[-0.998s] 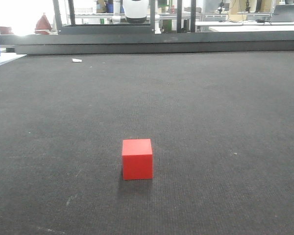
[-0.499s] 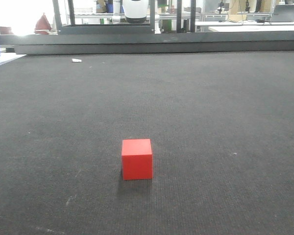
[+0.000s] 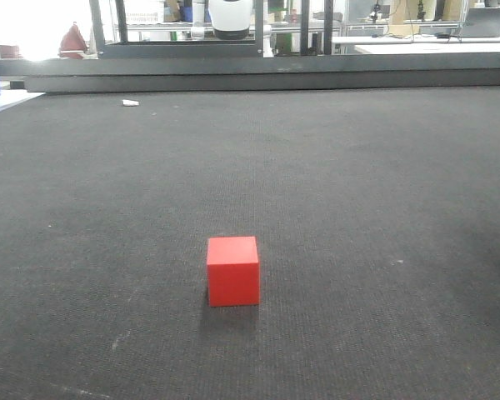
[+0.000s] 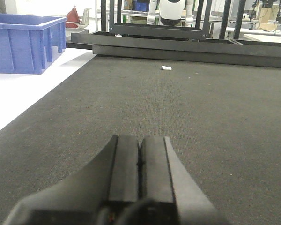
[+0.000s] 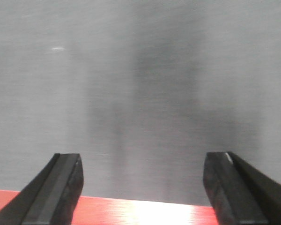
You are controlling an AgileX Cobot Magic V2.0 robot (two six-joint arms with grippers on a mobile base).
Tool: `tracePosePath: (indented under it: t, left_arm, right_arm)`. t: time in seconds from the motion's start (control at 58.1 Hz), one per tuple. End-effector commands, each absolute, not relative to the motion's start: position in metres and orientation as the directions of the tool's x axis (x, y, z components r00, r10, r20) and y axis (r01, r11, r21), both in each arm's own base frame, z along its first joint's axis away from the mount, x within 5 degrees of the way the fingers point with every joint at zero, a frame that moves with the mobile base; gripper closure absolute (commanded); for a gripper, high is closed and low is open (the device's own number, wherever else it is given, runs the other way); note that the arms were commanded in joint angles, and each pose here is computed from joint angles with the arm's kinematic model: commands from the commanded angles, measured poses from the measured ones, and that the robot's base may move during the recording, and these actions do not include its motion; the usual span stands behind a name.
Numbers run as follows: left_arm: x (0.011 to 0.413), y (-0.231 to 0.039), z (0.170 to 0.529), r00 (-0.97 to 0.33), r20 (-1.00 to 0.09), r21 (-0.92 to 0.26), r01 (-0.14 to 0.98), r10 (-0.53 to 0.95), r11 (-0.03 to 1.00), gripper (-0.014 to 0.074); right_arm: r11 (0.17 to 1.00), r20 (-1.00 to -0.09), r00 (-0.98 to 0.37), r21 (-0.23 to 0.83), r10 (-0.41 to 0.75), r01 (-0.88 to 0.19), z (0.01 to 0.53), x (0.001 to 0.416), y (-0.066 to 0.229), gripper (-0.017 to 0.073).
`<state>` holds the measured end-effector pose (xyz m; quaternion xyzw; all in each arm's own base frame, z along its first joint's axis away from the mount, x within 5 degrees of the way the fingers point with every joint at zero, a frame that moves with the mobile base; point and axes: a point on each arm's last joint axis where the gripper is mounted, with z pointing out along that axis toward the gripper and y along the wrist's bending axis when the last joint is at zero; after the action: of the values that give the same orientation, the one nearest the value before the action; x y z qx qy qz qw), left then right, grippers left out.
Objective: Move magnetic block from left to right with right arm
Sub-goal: 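Lower the open right gripper over the red cube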
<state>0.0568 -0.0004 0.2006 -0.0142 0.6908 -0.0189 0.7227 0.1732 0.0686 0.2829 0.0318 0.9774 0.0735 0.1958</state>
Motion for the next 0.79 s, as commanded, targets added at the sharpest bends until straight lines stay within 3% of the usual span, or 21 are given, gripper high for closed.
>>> tracePosePath:
  t: [0.0,0.327,0.551,0.774]
  left_arm:
    - [0.055,0.0,0.206,0.128,-0.99,-0.056,0.012,-0.057,0.998,0.072]
    - [0.055,0.0,0.206,0.128,-0.99,-0.056,0.012,-0.057,0.998,0.072]
    - [0.055,0.0,0.206,0.128,-0.99,-0.056,0.012,-0.057,0.998,0.072]
    - [0.055,0.0,0.206,0.128,-0.99,-0.056,0.012,-0.057,0.998,0.072]
  right_arm:
    - [0.98,-0.393,-0.914,0.197,0.102,0.025,0.297,0.191,0.089,-0.0064]
    - [0.974,-0.334,-0.943,0.217,0.016,-0.061,0.298,0.225,0.169,-0.0064]
    - [0.978,-0.249,-0.966,0.175,-0.069,-0.115,0.292,0.243,0.22,-0.0064]
    - [0.976,-0.186,-0.981,0.197,-0.061,-0.098,0.282,0.254,0.258,-0.0064]
